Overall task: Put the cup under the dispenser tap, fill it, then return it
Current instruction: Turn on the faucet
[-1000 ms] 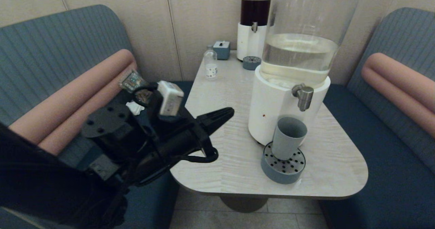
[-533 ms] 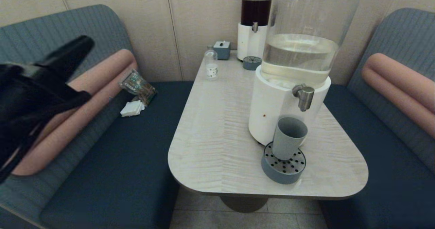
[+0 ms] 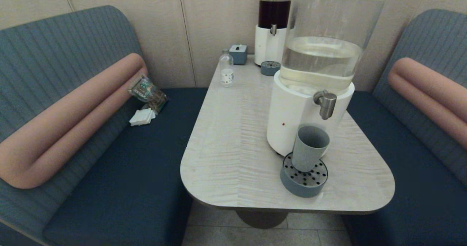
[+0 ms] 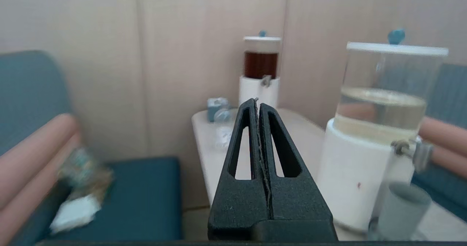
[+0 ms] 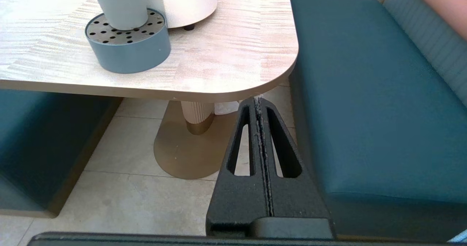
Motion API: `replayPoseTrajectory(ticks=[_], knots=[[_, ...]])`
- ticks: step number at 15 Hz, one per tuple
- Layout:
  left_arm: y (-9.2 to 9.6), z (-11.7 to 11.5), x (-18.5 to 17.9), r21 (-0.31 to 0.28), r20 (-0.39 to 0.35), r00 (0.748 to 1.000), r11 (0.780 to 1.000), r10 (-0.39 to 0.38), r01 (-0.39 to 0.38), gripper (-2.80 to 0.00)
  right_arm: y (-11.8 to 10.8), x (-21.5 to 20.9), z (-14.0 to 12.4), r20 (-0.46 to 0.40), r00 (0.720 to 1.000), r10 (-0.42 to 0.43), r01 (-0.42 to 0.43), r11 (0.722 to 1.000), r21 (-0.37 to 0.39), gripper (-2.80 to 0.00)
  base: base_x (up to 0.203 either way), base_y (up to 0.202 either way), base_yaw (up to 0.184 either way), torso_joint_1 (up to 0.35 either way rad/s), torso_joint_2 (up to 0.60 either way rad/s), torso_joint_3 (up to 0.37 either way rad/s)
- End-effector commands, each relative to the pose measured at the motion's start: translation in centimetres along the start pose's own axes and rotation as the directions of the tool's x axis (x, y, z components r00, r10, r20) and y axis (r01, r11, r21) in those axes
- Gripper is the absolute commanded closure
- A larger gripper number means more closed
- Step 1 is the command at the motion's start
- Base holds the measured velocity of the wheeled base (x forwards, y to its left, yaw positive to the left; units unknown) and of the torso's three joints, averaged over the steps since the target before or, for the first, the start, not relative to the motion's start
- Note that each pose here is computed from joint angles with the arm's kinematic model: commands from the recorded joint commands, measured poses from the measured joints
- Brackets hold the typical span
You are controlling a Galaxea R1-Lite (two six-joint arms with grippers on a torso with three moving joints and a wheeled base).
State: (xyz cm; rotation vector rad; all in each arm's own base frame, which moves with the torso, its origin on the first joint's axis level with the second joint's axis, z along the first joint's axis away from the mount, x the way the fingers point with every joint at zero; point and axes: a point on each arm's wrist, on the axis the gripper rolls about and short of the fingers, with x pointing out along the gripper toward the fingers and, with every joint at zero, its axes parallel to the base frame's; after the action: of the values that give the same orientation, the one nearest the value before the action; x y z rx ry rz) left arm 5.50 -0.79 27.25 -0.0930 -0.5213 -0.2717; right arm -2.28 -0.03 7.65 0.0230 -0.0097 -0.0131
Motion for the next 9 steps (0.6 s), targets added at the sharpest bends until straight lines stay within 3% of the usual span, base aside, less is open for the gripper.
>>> replayPoseTrajectory(ticks=[1, 5, 7, 9], knots=[[-1.0, 1.7, -5.1, 0.038, 0.048, 0.998, 0.998, 0.044, -0.046, 0.00, 0.0, 0.0, 0.0, -0.001, 1.000, -0.001, 0.001, 1.000, 0.000, 0.00, 0.000, 0.000, 0.000, 0.000, 0.00, 0.000], [-2.1, 0.8, -10.4, 0.093, 0.045, 0.995, 0.991, 0.089, -0.093, 0.00, 0.0, 0.0, 0.0, -0.002, 1.000, -0.001, 0.001, 1.000, 0.000, 0.00, 0.000, 0.000, 0.000, 0.000, 0.00, 0.000], [-2.4, -1.3, -13.4, 0.170, -0.024, 0.995, 0.981, 0.102, -0.096, 0.00, 0.0, 0.0, 0.0, -0.002, 1.000, -0.001, 0.001, 1.000, 0.000, 0.00, 0.000, 0.000, 0.000, 0.000, 0.00, 0.000], [-2.3, -4.7, -15.3, 0.248, -0.191, 0.973, 0.966, 0.126, -0.076, 0.00, 0.0, 0.0, 0.0, -0.002, 1.000, -0.001, 0.001, 1.000, 0.000, 0.00, 0.000, 0.000, 0.000, 0.000, 0.00, 0.000]])
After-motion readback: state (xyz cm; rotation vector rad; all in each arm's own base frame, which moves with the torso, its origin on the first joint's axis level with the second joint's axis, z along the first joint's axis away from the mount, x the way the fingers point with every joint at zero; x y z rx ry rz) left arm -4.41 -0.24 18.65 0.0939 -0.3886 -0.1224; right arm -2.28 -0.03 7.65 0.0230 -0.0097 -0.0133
